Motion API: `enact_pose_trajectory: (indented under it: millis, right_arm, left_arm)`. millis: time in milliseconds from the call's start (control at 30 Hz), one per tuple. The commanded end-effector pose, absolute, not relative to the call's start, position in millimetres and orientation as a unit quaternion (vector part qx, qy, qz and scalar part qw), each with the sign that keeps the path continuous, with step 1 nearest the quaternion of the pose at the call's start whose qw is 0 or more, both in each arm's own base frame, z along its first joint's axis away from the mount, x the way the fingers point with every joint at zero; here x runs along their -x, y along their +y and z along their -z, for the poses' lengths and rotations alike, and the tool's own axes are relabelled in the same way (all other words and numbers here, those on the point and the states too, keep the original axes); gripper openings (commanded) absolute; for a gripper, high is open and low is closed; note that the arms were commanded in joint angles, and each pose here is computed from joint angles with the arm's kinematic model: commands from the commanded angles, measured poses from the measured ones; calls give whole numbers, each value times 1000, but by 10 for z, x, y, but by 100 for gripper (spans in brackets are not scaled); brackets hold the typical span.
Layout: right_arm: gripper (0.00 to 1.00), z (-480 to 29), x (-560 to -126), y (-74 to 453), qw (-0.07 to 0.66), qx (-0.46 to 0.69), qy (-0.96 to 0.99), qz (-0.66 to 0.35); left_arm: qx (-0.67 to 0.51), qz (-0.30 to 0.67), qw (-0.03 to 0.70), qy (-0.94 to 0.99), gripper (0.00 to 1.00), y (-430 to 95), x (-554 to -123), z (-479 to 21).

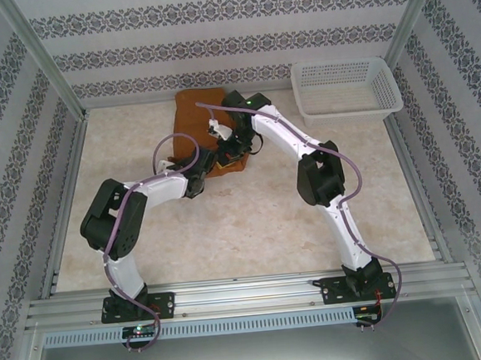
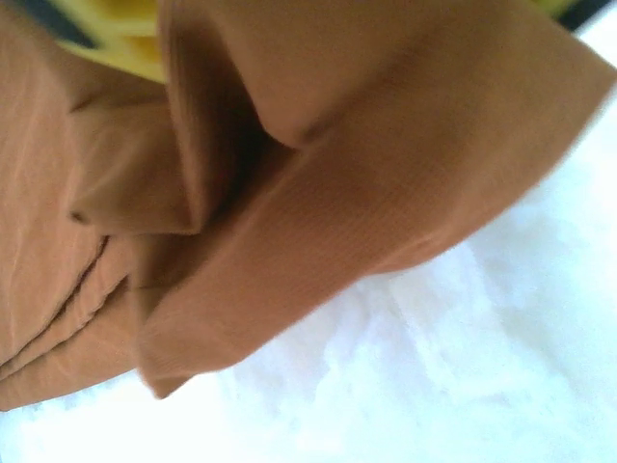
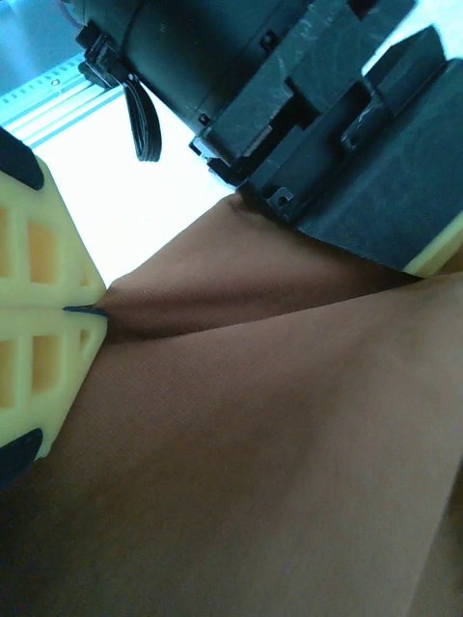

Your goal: Roll up the long pants

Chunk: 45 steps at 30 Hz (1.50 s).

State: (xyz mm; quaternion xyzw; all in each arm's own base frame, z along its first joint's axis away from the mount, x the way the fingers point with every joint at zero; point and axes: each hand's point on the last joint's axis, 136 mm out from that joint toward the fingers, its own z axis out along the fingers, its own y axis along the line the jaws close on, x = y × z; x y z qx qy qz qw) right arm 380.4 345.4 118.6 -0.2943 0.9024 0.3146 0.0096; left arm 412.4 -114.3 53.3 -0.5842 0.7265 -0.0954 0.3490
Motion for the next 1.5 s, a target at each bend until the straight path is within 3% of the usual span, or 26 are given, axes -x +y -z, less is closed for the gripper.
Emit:
enact_pose_trajectory:
  millis: [0,167,267,300,367,467,700,1100,1200,1267,1333,1367,1400,1433,1467]
  right_arm:
    - [0,-1536,-3597,3467,10,303,894,-330]
    - [0,-1489,-3625,3319,9,310,903,-296]
    - [52,-1445,-3609,3168,22,344,910,-229]
    - [60,-1450,-3590,3127,33,359,911,-201]
    - [66,-1453,-3588,3060,63,385,910,-138]
    - [83,-1471,-3560,3052,127,425,895,-51]
    - [91,-1425,-3488,3279,251,510,818,87]
    - [97,-1551,-4160,3481,368,546,709,252]
    - [95,-1461,-4311,3447,359,551,707,260]
    - [88,-1328,-4380,3387,341,555,715,253]
    - [66,-1144,-4377,3270,301,552,746,220]
    - [50,-1088,-4369,3225,287,547,760,201]
    - [28,-1024,-4344,3187,273,544,772,182]
    - [0,-976,-4325,3142,263,541,780,171]
    - [0,-921,-4297,3099,254,538,786,169]
  left_arm:
    - [596,120,349,713,0,-1048,-4333,-690]
    - [600,110,353,710,0,-833,-4291,-896]
    - [592,110,348,719,0,-798,-4296,-1050]
    - [590,111,344,722,0,-799,-4299,-1084]
    - [588,119,332,728,0,-814,-4308,-1106]
    - [590,138,314,731,0,-855,-4304,-1107]
    - [581,177,268,748,0,-1026,-4300,-1066]
    - [562,181,246,769,0,-1099,-4215,-1073]
    - [558,183,241,773,0,-1117,-4212,-1042]
    - [556,183,239,775,0,-1125,-4209,-1025]
    - [553,186,238,777,0,-1135,-4207,-1028]
    - [552,187,240,777,0,-1137,-4214,-1041]
    - [549,188,241,777,0,-1137,-4215,-1047]
    - [547,188,244,778,0,-1136,-4222,-1060]
    - [546,189,246,778,0,-1131,-4231,-1076]
